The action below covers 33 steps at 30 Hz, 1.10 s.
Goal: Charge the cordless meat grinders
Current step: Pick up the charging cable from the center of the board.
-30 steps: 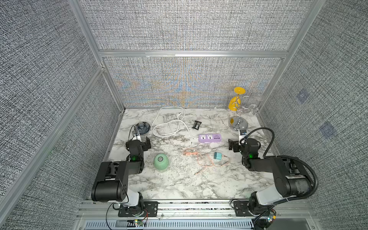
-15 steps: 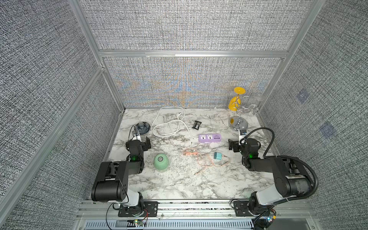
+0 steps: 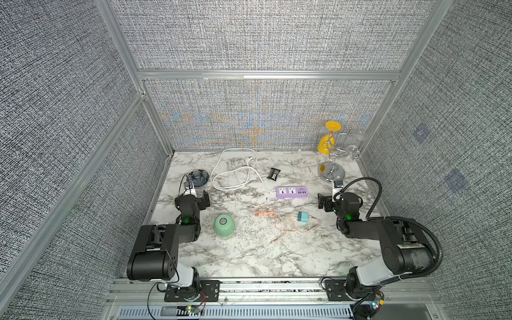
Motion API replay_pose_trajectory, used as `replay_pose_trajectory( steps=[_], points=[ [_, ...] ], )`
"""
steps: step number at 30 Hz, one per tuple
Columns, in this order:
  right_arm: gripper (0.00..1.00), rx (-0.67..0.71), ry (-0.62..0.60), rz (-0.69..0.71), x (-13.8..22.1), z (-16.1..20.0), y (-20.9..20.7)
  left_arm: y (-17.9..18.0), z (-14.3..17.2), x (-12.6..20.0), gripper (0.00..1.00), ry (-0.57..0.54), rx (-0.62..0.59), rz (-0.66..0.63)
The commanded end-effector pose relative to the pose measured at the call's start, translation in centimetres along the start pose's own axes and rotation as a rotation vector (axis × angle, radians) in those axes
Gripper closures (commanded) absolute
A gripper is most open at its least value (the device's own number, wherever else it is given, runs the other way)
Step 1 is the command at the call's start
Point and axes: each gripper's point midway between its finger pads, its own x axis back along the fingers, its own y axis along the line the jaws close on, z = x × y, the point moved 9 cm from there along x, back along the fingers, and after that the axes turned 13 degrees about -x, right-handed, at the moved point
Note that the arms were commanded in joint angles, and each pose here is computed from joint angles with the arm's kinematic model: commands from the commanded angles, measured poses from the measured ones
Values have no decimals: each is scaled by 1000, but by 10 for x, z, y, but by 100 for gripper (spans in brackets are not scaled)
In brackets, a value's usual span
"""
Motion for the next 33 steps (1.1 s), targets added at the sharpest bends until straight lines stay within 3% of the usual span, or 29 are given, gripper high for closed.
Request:
replay_pose_trajectory(
  steps=[1, 4, 7, 10, 13, 14, 15, 17, 20, 22, 25, 29, 33],
  points=[
    [1, -2, -30, 1, 0, -5, 0, 0, -3, 0, 1, -17, -1, 0],
    [1, -23, -41, 40, 2, -15, -2, 3, -8, 6, 1, -57, 4, -17],
    [1, -50, -36, 104, 21, -53, 1, 15, -33, 24, 1, -80, 16, -72],
    [1, -225, -48, 197, 50, -96, 1, 43, -74, 53, 1, 1, 174, -222],
    [1, -433, -12, 326, 77, -118, -4, 59, -103, 95, 1, -27, 373, -241],
    [1, -502, 36, 307, 84, -121, -3, 61, -112, 109, 1, -44, 440, -213],
    [7, -531, 89, 224, 88, -123, 1, 62, -118, 120, 1, -44, 473, -171],
    [37, -580, 198, 46, 93, -125, 16, 59, -131, 142, 6, -17, 506, -45],
    [47, -652, 395, -160, 102, -117, 42, 46, -138, 165, 22, 115, 501, 170],
    [47, -648, 526, -201, 108, -103, 64, 35, -139, 181, 34, 228, 479, 283],
    [40, -566, 654, -219, 118, -74, 102, 14, -132, 206, 42, 342, 460, 414],
    [37, -533, 794, -204, 127, -23, 137, 0, -118, 232, 45, 396, 467, 485],
    [41, -544, 876, -176, 131, 23, 161, -21, -91, 226, 53, 473, 483, 536]
  ],
)
